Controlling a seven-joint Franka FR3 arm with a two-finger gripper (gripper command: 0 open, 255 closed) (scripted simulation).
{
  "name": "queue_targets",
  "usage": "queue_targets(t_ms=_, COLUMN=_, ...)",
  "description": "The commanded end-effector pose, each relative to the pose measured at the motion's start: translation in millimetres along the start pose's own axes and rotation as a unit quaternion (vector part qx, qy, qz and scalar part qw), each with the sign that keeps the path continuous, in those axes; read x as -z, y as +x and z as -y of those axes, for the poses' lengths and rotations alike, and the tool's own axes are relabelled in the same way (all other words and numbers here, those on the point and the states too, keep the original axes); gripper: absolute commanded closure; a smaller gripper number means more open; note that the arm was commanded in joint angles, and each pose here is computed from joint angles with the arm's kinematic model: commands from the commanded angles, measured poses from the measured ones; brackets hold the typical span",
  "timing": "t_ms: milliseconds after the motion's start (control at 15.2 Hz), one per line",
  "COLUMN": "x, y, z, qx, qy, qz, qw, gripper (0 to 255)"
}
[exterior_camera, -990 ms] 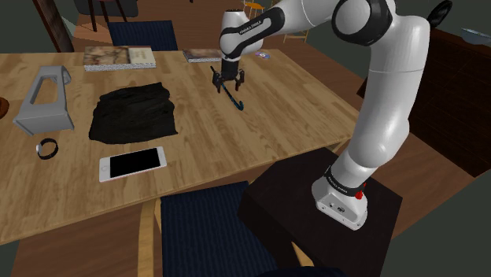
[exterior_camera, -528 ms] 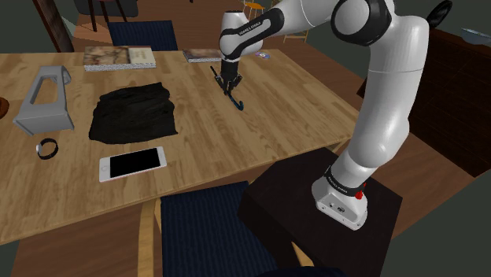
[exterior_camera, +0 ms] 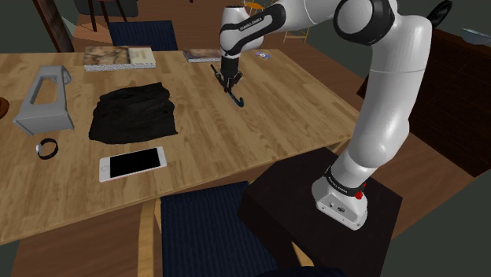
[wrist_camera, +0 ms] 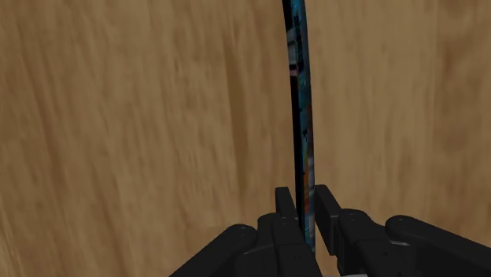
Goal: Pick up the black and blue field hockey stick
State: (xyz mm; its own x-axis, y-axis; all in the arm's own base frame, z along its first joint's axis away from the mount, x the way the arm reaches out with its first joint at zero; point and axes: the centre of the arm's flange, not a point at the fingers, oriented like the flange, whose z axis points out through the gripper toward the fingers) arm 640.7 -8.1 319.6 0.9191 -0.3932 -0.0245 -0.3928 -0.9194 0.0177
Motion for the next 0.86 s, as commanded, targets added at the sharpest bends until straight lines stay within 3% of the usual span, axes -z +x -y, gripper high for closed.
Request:
queue_targets(t_ms=0, x=10.3, y=-0.4, z=-0.8, qx=0.0, qy=0.0, qz=0.0, qw=1.0, gripper=255)
queue_targets(t_ms=792, x=63.9, y=-1.7, z=-1.8, qx=0.0, qy=0.0, qz=0.0, qw=1.0, gripper=255)
